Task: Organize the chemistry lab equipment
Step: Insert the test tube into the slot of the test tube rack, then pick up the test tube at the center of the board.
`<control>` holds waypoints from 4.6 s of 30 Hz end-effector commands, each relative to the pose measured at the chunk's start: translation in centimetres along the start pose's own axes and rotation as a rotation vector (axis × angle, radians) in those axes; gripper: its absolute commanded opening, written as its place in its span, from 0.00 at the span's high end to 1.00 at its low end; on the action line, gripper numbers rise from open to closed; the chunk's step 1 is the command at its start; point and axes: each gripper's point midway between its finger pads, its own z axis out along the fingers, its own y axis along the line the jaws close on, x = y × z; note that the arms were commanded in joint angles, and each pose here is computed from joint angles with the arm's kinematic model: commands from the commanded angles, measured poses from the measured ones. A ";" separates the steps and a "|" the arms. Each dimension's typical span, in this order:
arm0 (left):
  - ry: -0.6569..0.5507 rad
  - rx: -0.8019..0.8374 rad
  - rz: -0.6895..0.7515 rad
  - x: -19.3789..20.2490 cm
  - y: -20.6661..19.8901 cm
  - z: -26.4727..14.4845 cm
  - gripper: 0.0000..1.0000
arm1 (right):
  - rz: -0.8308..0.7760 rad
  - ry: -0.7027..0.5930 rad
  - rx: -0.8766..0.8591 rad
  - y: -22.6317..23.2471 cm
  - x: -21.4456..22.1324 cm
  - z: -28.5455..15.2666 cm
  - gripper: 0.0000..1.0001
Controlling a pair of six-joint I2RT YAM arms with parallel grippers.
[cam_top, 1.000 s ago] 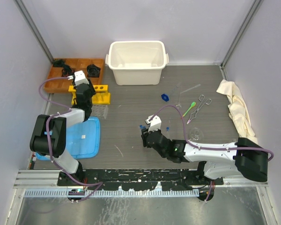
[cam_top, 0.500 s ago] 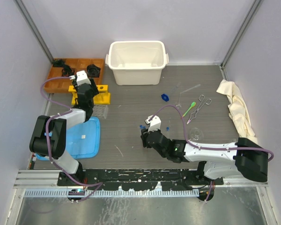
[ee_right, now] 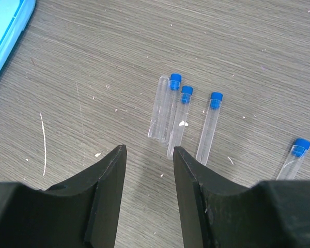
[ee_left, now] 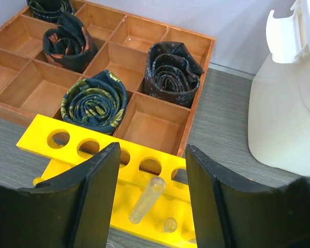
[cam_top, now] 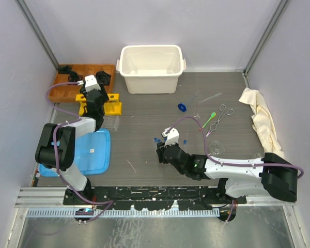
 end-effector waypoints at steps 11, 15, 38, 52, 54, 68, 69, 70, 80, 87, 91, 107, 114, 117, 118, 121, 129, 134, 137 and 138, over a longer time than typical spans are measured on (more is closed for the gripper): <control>-0.094 0.009 -0.024 -3.1 -1.1 1.5 0.46 | 0.025 -0.028 -0.002 0.4 -0.9 0.4 0.52; -0.099 -0.018 -0.020 -3.3 -0.5 1.2 0.46 | 0.021 -0.021 -0.001 0.5 -0.7 0.6 0.52; 0.264 0.393 -0.165 0.4 -10.4 -11.2 0.54 | 0.068 0.046 0.105 -1.1 -0.7 1.7 0.54; 0.606 0.478 -0.247 7.1 -10.0 -19.7 0.60 | 0.044 0.173 0.037 1.6 0.0 5.2 0.62; 0.615 0.483 -0.241 7.1 -9.8 -20.2 0.61 | 0.044 0.185 0.041 1.8 0.4 5.7 0.62; 0.638 0.511 -0.237 7.3 -8.9 -22.1 0.61 | 0.041 0.246 0.077 1.6 2.3 7.4 0.63; 0.642 0.515 -0.238 7.3 -8.9 -22.1 0.61 | 0.039 0.251 0.080 1.5 2.5 7.5 0.63; 0.646 0.518 -0.239 7.5 -9.0 -22.2 0.61 | 0.037 0.254 0.082 1.5 2.6 7.5 0.63; 0.658 0.528 -0.232 8.0 -8.9 -22.4 0.61 | 0.032 0.281 0.105 1.4 3.7 8.5 0.63; 0.664 0.531 -0.238 8.3 -8.9 -22.6 0.60 | 0.021 0.280 0.129 1.3 3.9 9.4 0.64; 0.667 0.531 -0.237 8.5 -9.0 -22.5 0.60 | 0.018 0.275 0.143 1.1 3.7 10.0 0.64; 0.688 0.539 -0.244 9.1 -9.3 -22.5 0.60 | 0.019 0.267 0.147 0.6 3.3 10.9 0.84; 0.689 0.577 -0.274 8.4 -10.0 -22.9 0.60 | 0.036 0.150 0.004 2.5 1.2 8.4 0.85; 0.705 0.630 -0.324 7.9 -11.1 -23.6 0.60 | 0.010 0.065 -0.054 3.9 0.2 6.8 0.84; 0.714 0.650 -0.346 7.8 -11.5 -23.8 0.60 | -0.003 0.039 -0.065 4.2 -0.1 6.4 0.83; 0.753 0.712 -0.415 7.6 -12.7 -24.8 0.60 | -0.029 -0.028 -0.097 5.7 -1.0 5.1 0.83; 0.830 0.795 -0.492 7.9 -13.8 -26.7 0.60 | -0.079 -0.137 -0.073 7.5 -2.5 3.6 0.83; 0.853 0.805 -0.503 8.1 -13.6 -27.3 0.60 | -0.073 -0.154 -0.052 7.1 -2.8 3.5 0.82; 0.873 0.829 -0.509 8.1 -13.7 -27.9 0.61 | -0.069 -0.166 -0.042 7.0 -3.1 3.5 0.82; 0.876 0.833 -0.511 8.1 -13.8 -28.1 0.61 | -0.069 -0.169 -0.040 6.9 -3.2 3.5 0.82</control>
